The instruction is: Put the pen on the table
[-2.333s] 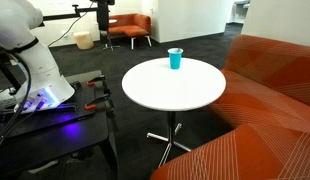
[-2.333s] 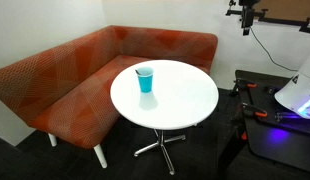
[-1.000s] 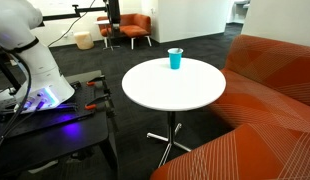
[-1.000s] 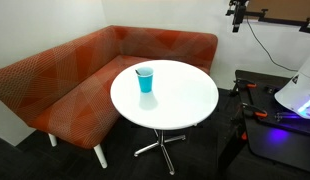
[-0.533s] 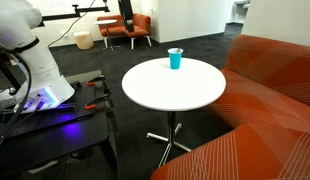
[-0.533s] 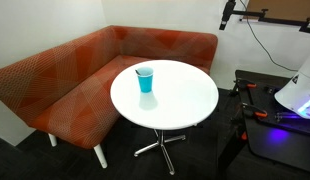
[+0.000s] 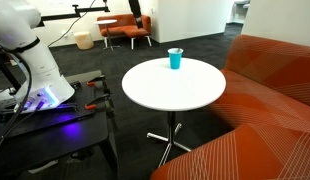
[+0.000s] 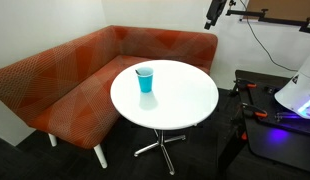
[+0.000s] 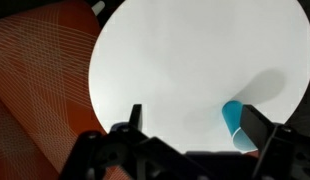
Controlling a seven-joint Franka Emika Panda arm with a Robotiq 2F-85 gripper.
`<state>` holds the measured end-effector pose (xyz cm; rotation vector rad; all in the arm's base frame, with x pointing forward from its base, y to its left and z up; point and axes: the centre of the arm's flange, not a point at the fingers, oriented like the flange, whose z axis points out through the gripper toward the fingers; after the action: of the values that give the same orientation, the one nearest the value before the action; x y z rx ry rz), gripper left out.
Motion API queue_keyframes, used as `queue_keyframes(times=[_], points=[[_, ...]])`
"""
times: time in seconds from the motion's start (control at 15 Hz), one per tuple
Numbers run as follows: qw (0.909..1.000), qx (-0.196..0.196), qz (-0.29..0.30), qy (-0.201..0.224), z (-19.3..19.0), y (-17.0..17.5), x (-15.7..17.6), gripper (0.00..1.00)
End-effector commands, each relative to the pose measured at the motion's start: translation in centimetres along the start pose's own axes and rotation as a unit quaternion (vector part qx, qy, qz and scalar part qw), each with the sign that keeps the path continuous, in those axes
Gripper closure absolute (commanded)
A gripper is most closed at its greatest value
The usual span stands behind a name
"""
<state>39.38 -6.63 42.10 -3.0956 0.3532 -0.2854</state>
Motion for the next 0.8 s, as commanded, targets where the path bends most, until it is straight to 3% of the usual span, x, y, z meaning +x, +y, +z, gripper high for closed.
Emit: queue_keyframes(times=[0.0, 0.27, 0.67, 0.73], points=[[0.9983, 0.032, 0.048, 0.012, 0.6, -2.4, 2.5, 0.0], [0.9864, 0.115, 0.114, 0.024, 1.4, -3.8, 3.8, 0.0], [0.9565, 0.208, 0.203, 0.026, 3.3, -6.0, 5.4, 0.0], [0.9648, 0.184, 0.187, 0.02, 2.5, -5.2, 4.0, 0.0]])
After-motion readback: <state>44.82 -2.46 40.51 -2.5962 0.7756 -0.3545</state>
